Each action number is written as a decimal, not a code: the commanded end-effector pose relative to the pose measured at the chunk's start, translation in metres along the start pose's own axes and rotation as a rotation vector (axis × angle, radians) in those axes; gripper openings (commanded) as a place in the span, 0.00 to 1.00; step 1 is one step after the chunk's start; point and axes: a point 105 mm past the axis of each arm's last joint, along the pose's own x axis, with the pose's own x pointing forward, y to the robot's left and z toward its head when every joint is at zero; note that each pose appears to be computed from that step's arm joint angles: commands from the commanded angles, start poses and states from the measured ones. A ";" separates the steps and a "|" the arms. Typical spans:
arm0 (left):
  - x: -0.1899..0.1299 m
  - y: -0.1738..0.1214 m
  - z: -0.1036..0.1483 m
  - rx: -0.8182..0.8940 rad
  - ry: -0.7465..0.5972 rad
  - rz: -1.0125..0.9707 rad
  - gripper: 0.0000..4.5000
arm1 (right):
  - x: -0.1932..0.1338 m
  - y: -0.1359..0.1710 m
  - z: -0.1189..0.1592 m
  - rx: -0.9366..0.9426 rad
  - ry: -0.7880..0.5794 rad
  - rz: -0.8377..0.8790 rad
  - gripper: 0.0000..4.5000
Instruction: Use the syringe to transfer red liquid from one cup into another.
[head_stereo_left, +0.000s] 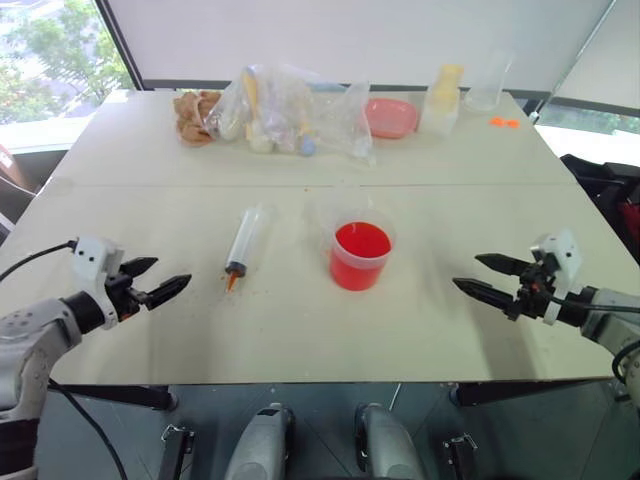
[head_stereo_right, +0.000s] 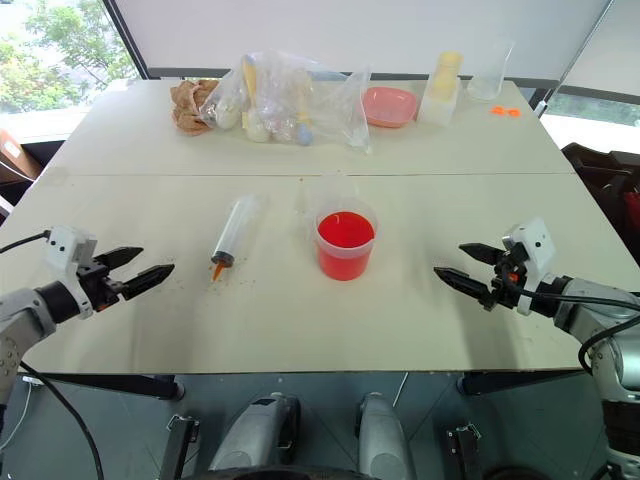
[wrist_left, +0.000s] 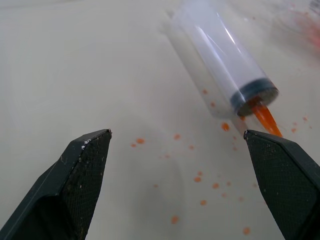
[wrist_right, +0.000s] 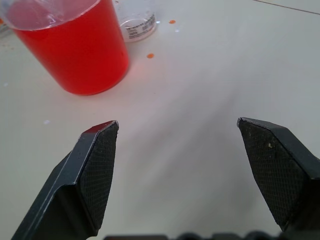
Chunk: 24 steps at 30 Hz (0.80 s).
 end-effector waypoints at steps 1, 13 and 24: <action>0.001 -0.011 0.010 0.029 -0.023 -0.051 0.99 | -0.005 0.001 0.015 -0.047 -0.027 0.000 0.88; 0.004 -0.011 0.013 0.092 -0.006 -0.010 0.99 | -0.001 0.001 0.013 -0.059 -0.013 -0.005 0.88; -0.005 -0.001 0.027 0.166 0.045 0.015 0.99 | -0.002 -0.005 0.011 -0.082 0.001 -0.042 0.88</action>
